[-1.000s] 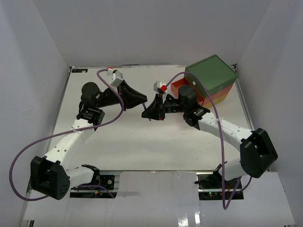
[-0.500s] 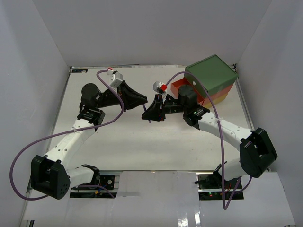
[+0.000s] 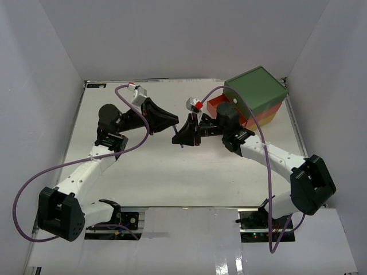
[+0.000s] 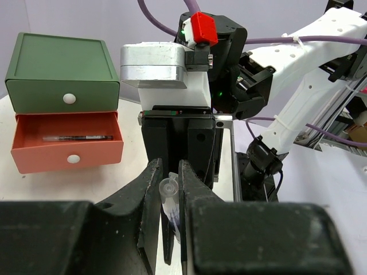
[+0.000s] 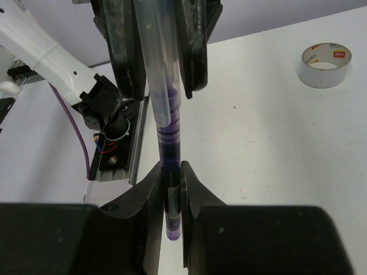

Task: Sort the stationery into containers
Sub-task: Close the pen cap on the pen.

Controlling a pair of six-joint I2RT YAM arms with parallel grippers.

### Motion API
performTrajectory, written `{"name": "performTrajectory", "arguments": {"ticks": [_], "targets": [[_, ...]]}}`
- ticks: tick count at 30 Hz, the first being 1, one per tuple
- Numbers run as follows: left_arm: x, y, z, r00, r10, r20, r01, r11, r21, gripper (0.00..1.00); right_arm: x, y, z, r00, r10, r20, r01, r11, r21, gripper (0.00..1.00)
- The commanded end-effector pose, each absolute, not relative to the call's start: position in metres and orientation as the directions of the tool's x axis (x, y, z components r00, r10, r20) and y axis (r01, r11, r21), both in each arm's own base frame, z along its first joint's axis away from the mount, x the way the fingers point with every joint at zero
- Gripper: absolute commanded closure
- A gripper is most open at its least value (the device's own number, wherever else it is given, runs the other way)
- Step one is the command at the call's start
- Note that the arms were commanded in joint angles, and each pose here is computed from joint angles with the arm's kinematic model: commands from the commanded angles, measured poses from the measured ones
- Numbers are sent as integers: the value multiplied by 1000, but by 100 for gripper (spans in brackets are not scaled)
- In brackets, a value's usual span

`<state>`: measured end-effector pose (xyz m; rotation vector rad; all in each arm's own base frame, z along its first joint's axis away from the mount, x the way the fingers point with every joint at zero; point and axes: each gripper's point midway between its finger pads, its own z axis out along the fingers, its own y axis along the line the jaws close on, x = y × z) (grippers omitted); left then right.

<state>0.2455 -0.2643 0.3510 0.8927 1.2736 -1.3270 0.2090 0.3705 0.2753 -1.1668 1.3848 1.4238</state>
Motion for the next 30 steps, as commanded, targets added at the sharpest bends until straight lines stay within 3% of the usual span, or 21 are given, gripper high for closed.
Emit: {"name": "performTrajectory", "arguments": {"ticks": [1, 16, 23, 30], "targets": [[213, -275, 285, -459, -4, -889, 889, -11, -459, 100, 217, 357, 425, 163, 306, -938, -985, -4, -173, 92], [214, -280, 272, -534, 26, -845, 846, -6, -534, 100, 219, 354, 435, 196, 326, -925, -979, 8, -205, 92], [232, -282, 303, -448, -19, -894, 892, 64, -448, 87, 230, 357, 393, 110, 244, -964, -994, 14, -110, 92], [245, -280, 349, -291, -106, -951, 945, 121, -303, 85, 228, 360, 332, -13, 132, -991, -1000, -29, 10, 92]]}}
